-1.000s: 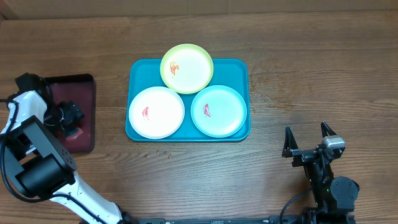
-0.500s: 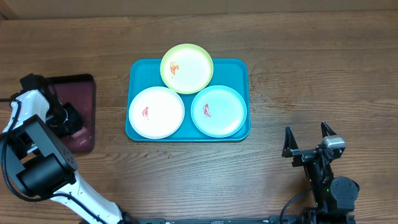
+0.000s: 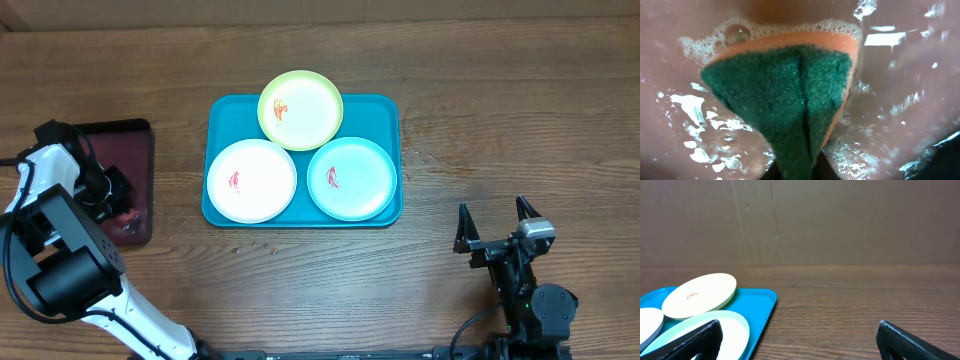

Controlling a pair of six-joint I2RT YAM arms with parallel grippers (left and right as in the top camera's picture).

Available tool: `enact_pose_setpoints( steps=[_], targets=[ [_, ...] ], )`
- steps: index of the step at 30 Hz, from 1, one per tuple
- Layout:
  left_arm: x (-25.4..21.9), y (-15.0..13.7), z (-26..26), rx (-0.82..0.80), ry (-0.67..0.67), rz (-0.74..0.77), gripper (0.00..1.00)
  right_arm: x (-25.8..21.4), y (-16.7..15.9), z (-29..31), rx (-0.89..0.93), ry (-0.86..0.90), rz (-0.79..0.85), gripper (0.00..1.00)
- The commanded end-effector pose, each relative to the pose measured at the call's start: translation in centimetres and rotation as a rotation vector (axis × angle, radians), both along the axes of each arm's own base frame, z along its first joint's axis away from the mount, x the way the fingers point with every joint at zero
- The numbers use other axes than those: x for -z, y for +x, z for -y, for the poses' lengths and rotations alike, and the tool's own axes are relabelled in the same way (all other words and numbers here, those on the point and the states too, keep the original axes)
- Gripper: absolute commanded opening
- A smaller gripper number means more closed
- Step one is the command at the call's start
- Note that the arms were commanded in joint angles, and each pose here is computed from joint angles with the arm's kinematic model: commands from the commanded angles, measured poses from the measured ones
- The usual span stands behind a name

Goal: Clean dirty plates on tray and stack at the side
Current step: 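Lower the left gripper and grasp the green-orange sponge in the water, then lift the sponge out of the water tray with the left gripper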

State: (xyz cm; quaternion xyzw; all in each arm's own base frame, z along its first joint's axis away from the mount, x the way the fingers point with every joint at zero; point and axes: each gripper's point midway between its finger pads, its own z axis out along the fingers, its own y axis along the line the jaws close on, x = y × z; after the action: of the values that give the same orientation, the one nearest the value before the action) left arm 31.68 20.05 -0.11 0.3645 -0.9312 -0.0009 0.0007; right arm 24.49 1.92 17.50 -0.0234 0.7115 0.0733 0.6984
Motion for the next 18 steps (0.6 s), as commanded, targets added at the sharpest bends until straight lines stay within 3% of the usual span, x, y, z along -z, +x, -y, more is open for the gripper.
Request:
enact_pose_setpoints(
  steps=[1,9,14,18],
  targets=[
    [3.2,-1.8,1.2,-0.004,-0.055,-0.082,0.98,0.2,0.0,0.0,0.003,-0.007,0.006,1.00],
    [2.4,0.4,-0.3,-0.003,0.001,-0.013,1.00,0.1,0.0,0.0,0.003,-0.007,0.006,1.00],
    [1.4,1.4,-1.0,-0.004,0.018,0.014,0.73,0.2,0.0,0.0,0.003,-0.007,0.006,1.00],
    [1.3,1.4,-1.0,-0.004,0.015,0.010,0.42,0.1,0.0,0.0,0.003,-0.007,0.006,1.00]
  ],
)
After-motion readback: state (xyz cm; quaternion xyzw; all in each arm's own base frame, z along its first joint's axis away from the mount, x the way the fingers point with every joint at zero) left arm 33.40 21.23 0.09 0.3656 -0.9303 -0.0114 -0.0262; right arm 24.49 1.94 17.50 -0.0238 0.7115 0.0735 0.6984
